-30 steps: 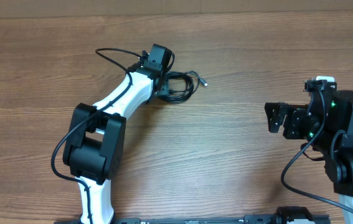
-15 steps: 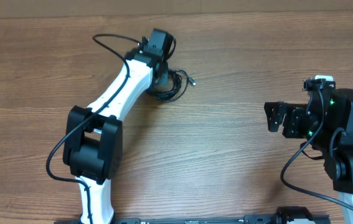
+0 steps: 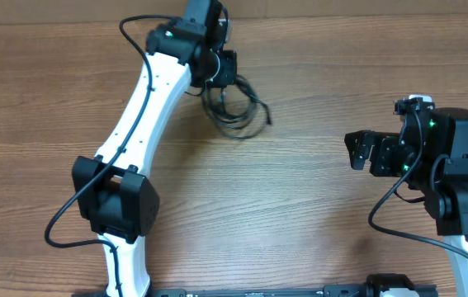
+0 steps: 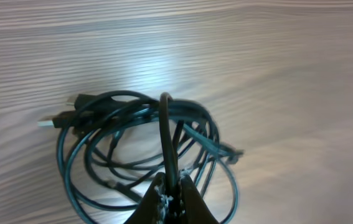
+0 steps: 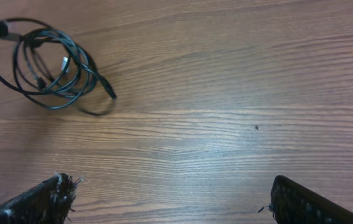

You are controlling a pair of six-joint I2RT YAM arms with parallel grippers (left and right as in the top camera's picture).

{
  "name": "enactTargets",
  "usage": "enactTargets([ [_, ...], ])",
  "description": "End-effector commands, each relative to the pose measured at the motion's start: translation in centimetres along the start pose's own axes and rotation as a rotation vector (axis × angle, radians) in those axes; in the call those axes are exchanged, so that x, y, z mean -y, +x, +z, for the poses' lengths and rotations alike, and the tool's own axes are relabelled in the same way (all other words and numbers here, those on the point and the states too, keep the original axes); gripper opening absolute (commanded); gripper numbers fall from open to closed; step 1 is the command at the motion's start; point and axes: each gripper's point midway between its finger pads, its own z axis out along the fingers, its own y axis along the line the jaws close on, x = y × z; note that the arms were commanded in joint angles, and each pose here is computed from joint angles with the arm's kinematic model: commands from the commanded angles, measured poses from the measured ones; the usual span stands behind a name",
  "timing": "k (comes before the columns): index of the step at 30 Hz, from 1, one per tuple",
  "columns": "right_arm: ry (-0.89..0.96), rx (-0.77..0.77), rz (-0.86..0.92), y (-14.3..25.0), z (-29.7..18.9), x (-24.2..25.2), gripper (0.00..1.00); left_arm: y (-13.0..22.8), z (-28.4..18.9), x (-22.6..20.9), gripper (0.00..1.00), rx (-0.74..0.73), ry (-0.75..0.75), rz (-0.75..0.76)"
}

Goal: Untangle cables
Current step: 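Grasp a cable loop with the left gripper and lift it, then reach the right gripper toward the hanging cables below the left gripper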

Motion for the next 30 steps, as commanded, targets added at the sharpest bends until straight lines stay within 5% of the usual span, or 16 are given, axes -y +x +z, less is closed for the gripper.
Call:
enactTargets([
  [1, -0.033, 0.042, -0.009, -1.2, -0.8, -0.9, 0.99, -0.7, -4.2, 6.8, 0.04, -0.029, 0.467, 0.058],
  [11, -0.06, 0.07, -0.017, -1.9, -0.8, -1.3, 0.96, -0.4, -8.0, 9.1, 0.04, -0.075, 0.75, 0.041],
  [16, -0.311, 0.158, -0.07, -4.2, -1.8, -5.8, 1.0, 0.0, -9.5, 10.4, 0.04, -0.101, 0.865, 0.049],
  [30, -0.534, 0.119, -0.075, -5.9, 1.3, -8.9, 0.97, 0.3, -11.9, 11.6, 0.04, -0.091, 0.931, 0.074],
])
